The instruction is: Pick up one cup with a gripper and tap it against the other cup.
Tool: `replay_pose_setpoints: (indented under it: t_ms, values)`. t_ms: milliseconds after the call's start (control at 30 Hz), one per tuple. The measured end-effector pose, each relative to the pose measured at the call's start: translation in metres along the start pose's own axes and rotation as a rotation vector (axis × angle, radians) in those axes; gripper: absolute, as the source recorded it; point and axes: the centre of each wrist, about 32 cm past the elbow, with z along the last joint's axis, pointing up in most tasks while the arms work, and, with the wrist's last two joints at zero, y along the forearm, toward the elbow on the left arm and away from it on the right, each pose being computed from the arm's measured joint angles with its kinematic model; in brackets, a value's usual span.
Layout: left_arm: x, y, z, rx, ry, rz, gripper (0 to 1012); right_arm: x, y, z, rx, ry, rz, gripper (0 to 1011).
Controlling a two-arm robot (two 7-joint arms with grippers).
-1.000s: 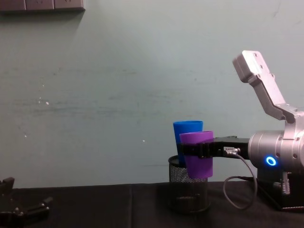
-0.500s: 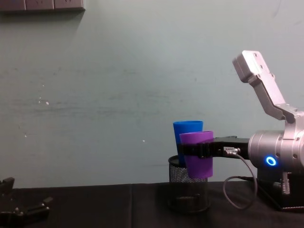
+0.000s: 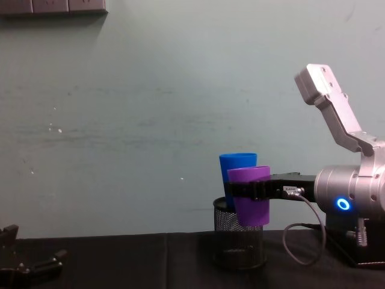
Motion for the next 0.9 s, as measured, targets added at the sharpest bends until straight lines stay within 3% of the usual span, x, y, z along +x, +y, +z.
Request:
replay_pose_setpoints:
  t_ms: [900]
  values:
    - [0.0000,0.0000,0.0000,0.000,0.000,0.000,1000,0.0000,0.0000,0.0000,0.000,0.000,0.000,734]
